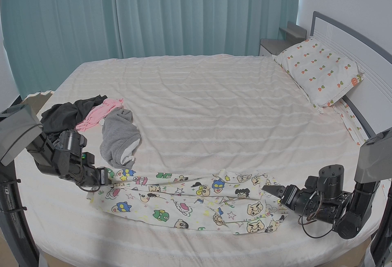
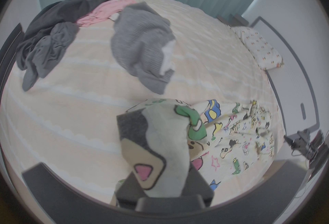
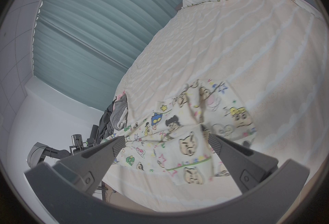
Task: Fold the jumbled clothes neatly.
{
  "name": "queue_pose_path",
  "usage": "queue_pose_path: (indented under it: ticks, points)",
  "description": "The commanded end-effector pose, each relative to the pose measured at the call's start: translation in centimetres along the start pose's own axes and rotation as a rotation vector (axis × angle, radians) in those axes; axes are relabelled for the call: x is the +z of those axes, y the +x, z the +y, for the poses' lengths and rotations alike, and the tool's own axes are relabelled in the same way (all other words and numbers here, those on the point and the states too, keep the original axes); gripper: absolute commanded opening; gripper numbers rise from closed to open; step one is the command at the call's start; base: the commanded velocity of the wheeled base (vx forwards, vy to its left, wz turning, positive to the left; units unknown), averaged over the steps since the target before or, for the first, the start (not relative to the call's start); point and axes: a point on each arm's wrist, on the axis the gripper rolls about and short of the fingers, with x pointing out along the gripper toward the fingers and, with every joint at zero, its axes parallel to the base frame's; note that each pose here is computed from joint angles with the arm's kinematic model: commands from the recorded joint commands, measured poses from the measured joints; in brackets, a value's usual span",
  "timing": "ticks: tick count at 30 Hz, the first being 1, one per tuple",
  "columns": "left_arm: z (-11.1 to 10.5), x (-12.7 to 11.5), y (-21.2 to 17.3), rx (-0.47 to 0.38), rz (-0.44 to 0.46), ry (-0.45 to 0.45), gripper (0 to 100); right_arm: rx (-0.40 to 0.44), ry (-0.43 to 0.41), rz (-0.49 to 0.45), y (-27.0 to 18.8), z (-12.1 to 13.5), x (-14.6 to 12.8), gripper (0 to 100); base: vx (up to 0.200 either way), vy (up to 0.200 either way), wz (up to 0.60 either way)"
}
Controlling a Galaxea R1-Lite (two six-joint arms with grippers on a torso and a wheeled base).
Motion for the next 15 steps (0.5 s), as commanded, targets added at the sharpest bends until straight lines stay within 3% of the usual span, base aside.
queue_pose_path:
  ticks: [1, 8, 9, 13, 15]
  points:
    - [4.3, 1.9, -3.9, 0.042, -0.118, -0.098, 0, -0.001, 0.000, 0.002, 0.0, -0.1, -0.1, 100, 0.000, 0.000, 0.00]
    - [8.1, 3.6, -7.1, 0.101, -0.182, -0.225, 0, -0.001, 0.000, 0.002, -0.1, -0.1, -0.1, 100, 0.000, 0.000, 0.00]
    - [8.2, 4.4, -8.2, 0.097, -0.200, -0.272, 0, 0.002, -0.001, 0.000, -0.2, -0.1, -0.1, 100, 0.000, 0.000, 0.00]
    - [7.5, 5.0, -9.5, 0.091, -0.213, -0.300, 0, 0.003, -0.001, -0.001, -0.2, 0.0, -0.1, 100, 0.000, 0.000, 0.00]
    - [5.7, 5.3, -9.8, 0.067, -0.210, -0.298, 0, 0.003, -0.001, -0.001, -0.2, 0.0, -0.1, 100, 0.000, 0.000, 0.00]
